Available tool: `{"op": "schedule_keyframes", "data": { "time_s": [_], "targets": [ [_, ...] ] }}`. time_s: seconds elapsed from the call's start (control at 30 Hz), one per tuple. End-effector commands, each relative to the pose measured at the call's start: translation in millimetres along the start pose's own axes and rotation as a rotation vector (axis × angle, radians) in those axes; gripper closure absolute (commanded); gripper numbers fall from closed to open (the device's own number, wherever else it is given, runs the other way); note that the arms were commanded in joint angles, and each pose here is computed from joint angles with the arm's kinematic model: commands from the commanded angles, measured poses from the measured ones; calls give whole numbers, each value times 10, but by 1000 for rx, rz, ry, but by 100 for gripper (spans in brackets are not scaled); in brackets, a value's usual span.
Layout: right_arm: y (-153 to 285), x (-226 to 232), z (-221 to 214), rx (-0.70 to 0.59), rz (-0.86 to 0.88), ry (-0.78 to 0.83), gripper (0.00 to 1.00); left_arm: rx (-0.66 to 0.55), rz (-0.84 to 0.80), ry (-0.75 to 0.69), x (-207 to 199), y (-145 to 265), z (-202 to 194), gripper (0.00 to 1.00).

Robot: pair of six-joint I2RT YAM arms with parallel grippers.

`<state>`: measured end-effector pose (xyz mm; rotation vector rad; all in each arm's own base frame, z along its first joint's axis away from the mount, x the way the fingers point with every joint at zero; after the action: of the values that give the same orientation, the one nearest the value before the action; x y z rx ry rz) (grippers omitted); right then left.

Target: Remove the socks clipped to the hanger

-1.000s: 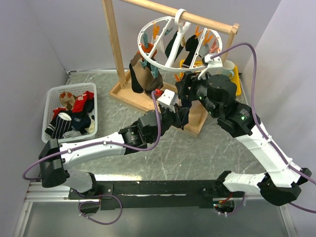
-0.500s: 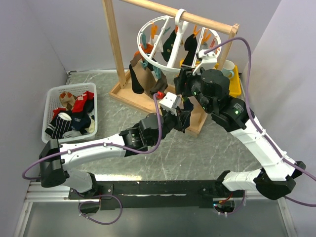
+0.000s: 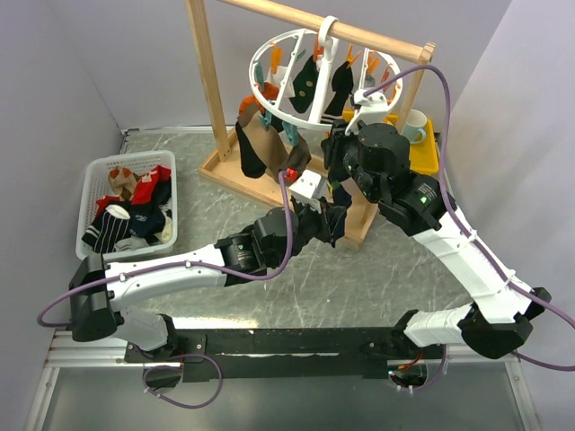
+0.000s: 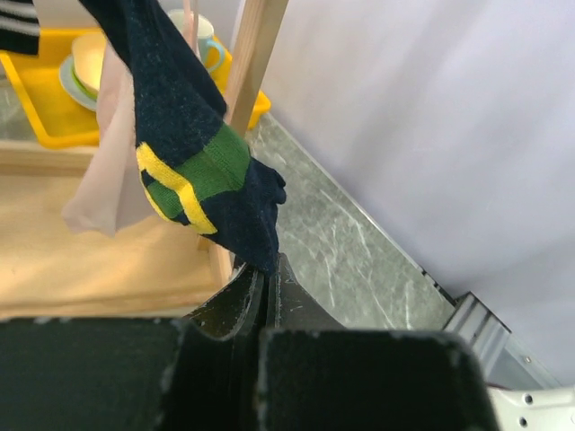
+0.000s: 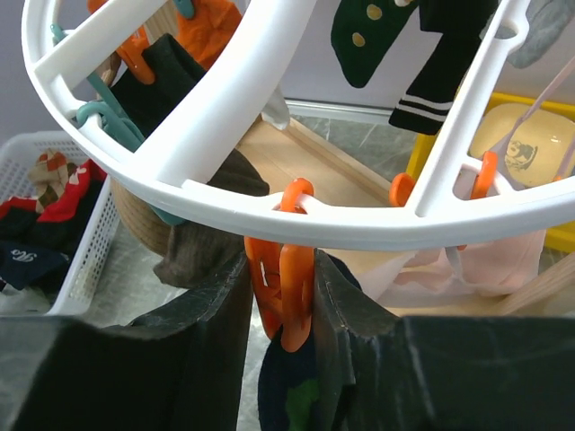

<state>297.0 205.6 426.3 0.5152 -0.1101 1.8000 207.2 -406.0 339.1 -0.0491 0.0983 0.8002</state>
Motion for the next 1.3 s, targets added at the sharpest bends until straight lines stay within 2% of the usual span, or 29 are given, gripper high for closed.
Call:
{"op": "schedule_keyframes", "data": {
  "time_s": [0.0,0.23,0.37,0.4,0.43,0.53,0.63,0.77,0.9,0.93,1.0,1.1,1.27],
  "targets": [
    [141,17,253,-81,8,-22,67,1,-31,69,-43,149,100,99],
    [157,-76,196,-81,-17,-15,68,85,-59,146,-40,321,-216,99],
    [183,-109,129,-67,-12,-20,44,182,20,116,133,455,-409,99],
    [175,-125,63,-55,-12,-17,38,193,87,107,251,485,-433,99],
    [219,-144,74,-60,-5,-23,27,242,134,77,362,558,-537,99],
    [304,-169,-33,-23,23,-29,10,254,248,61,648,708,-482,99],
    [438,-260,-152,13,30,-34,0,271,302,58,908,903,-359,99],
    [605,-459,-368,33,21,-53,0,276,390,68,1305,1177,-198,99],
    [702,-652,-788,84,35,-95,0,290,479,48,1756,1370,-285,99],
    [784,-622,-831,95,86,-117,0,280,529,60,1954,1406,-276,99],
    [809,-604,-953,111,127,-156,0,292,522,74,2063,1441,-334,99],
    [766,-704,-1391,185,142,-171,0,310,567,103,2292,1459,-413,99],
    [722,-742,-1775,260,179,-175,0,306,626,170,2577,1448,-469,99]
  ]
}}
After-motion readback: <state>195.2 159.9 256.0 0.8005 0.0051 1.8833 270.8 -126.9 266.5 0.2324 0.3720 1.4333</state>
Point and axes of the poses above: each gripper's point midway between its finger pads, its own y axis back along the fingers, its own x axis along the line the jaws close on, z = x × y, the point moved 2 cm from there along y, back along the fingers, and after that the axes turned 15 degrees about -y, right-handed, at the moved point
